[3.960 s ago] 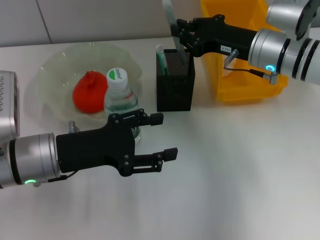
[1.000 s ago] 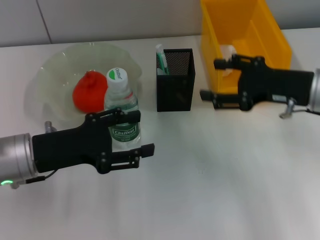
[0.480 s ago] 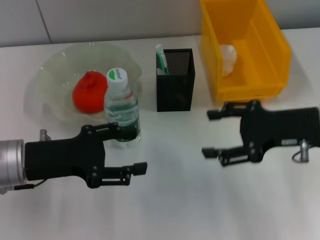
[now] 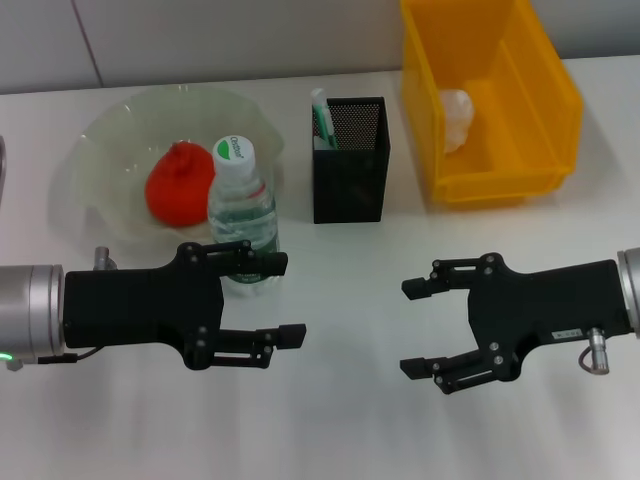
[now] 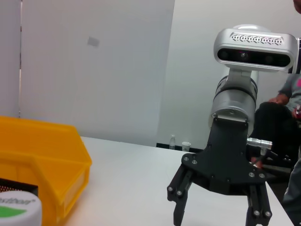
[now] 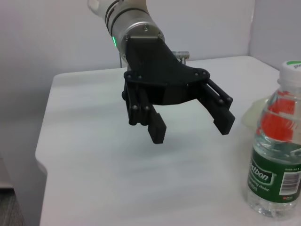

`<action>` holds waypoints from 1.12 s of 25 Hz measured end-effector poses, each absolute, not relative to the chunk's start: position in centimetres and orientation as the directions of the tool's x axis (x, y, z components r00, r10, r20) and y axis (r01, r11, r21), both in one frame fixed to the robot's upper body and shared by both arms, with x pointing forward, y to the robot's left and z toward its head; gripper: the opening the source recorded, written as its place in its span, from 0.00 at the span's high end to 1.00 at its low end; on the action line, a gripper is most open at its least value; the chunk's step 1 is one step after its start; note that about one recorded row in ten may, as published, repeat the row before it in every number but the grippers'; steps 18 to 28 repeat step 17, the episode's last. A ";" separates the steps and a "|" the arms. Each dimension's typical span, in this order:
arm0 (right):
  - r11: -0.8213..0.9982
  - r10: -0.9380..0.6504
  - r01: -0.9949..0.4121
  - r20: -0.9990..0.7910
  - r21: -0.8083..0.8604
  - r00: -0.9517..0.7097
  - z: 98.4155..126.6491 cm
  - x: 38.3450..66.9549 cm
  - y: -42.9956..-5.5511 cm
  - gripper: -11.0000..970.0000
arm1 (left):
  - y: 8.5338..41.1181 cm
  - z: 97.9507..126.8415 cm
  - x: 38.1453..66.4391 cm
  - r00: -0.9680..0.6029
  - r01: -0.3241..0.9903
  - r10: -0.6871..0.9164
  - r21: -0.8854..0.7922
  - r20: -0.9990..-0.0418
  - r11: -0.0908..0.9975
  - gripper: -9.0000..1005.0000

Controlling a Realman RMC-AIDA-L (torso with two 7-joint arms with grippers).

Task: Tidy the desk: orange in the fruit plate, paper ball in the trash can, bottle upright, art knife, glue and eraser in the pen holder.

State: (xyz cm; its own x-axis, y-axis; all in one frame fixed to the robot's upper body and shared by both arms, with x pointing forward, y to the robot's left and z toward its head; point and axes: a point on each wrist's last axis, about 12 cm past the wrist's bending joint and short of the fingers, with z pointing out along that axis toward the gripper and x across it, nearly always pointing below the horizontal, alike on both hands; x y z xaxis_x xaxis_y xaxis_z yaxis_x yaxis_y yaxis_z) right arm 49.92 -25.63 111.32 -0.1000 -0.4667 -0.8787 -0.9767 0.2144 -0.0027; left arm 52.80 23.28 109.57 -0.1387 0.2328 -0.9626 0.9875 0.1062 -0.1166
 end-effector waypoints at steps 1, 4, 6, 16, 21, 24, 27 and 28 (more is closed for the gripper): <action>0.214 -0.466 -0.977 -0.879 -0.004 -0.099 111.3 49.9 -25.6 0.15 | 23.3 109.6 52.8 -0.139 0.987 0.233 -0.117 -0.963 0.106 0.20; 0.204 -0.464 -0.979 -0.881 -0.006 -0.091 111.5 49.8 -25.6 0.15 | 23.5 109.7 52.9 -0.134 0.988 0.237 -0.112 -0.962 0.107 0.20; 0.196 -0.462 -0.980 -0.883 -0.008 -0.086 111.6 49.7 -25.6 0.15 | 23.6 109.8 52.9 -0.133 0.988 0.238 -0.111 -0.962 0.106 0.20; 0.205 -0.421 -0.978 -0.905 -0.026 -0.064 112.1 49.5 -25.8 0.15 | 24.3 109.9 52.7 -0.133 0.988 0.227 -0.111 -0.965 0.108 0.20; 0.205 -0.421 -0.978 -0.905 -0.026 -0.064 112.1 49.5 -25.8 0.15 | 24.3 109.9 52.6 -0.133 0.988 0.227 -0.111 -0.965 0.108 0.20; 0.205 -0.421 -0.978 -0.905 -0.026 -0.064 112.1 49.5 -25.8 0.15 | 24.3 109.9 52.6 -0.133 0.988 0.227 -0.111 -0.965 0.108 0.20; 0.205 -0.421 -0.978 -0.905 -0.026 -0.064 112.1 49.5 -25.8 0.15 | 24.3 109.9 52.6 -0.133 0.988 0.227 -0.111 -0.965 0.108 0.20; 0.205 -0.421 -0.978 -0.905 -0.026 -0.064 112.1 49.5 -25.8 0.15 | 24.3 109.9 52.6 -0.133 0.988 0.227 -0.111 -0.965 0.108 0.20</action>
